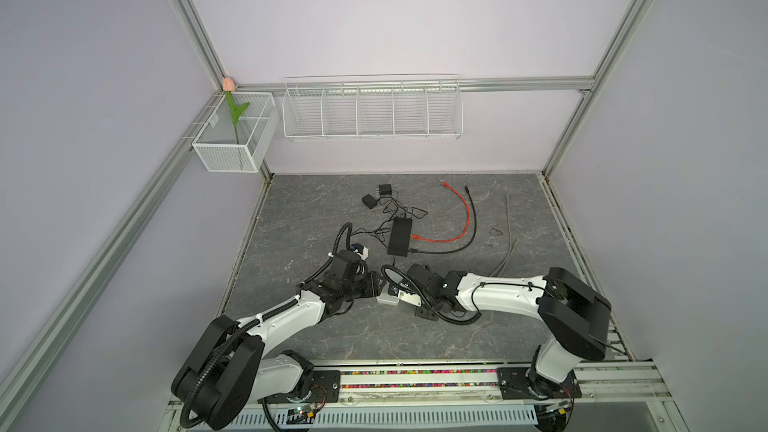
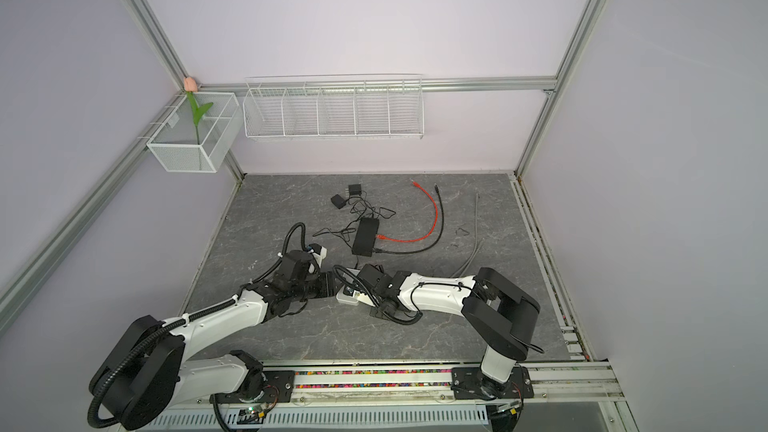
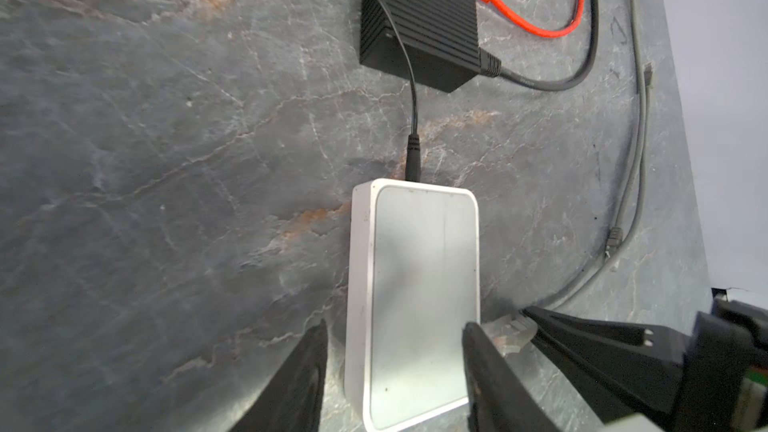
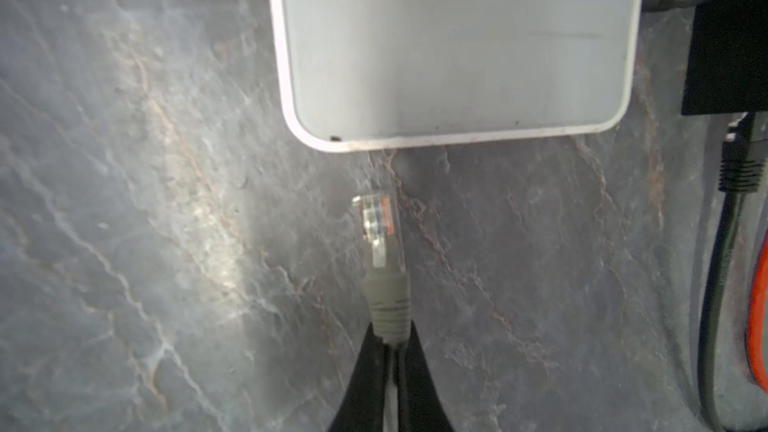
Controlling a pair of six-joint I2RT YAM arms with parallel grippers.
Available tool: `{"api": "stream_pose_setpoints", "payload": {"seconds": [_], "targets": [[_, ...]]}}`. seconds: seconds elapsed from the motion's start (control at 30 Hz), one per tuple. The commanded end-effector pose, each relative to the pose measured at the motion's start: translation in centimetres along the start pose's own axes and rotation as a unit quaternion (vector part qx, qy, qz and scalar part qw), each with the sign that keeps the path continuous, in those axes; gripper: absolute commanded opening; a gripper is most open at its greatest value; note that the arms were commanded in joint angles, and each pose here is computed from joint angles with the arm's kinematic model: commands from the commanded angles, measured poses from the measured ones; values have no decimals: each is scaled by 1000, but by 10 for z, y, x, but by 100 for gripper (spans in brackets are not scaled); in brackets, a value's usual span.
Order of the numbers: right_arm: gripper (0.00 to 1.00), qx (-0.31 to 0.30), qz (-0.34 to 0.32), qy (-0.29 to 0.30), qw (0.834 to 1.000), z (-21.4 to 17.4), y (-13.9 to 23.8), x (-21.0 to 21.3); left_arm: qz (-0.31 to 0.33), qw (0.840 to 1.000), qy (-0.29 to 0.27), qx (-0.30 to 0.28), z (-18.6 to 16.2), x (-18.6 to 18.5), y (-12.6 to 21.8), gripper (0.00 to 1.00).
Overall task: Insert the plug into the switch port
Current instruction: 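Grasp the router with the left gripper while the right brings the plug to it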
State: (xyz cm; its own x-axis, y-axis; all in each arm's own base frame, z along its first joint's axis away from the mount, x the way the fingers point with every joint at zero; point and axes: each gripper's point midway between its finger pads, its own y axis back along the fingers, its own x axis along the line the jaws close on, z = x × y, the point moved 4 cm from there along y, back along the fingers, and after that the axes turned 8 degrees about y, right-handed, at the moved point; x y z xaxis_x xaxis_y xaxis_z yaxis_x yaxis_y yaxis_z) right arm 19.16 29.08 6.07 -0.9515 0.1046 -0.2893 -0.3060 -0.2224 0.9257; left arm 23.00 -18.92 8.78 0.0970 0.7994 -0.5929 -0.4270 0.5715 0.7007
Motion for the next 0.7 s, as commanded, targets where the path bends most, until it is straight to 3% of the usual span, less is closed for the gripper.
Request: {"api": "stream_pose_setpoints", "payload": {"seconds": [0.0, 0.67], "targets": [[7, -4, 27, -23, 999, 5, -4, 5, -21, 1000, 6, 5, -2, -1, -5, 50], [7, 4, 60, -35, 998, 14, -12, 9, -45, 999, 14, 3, -18, 8, -8, 44]]}}
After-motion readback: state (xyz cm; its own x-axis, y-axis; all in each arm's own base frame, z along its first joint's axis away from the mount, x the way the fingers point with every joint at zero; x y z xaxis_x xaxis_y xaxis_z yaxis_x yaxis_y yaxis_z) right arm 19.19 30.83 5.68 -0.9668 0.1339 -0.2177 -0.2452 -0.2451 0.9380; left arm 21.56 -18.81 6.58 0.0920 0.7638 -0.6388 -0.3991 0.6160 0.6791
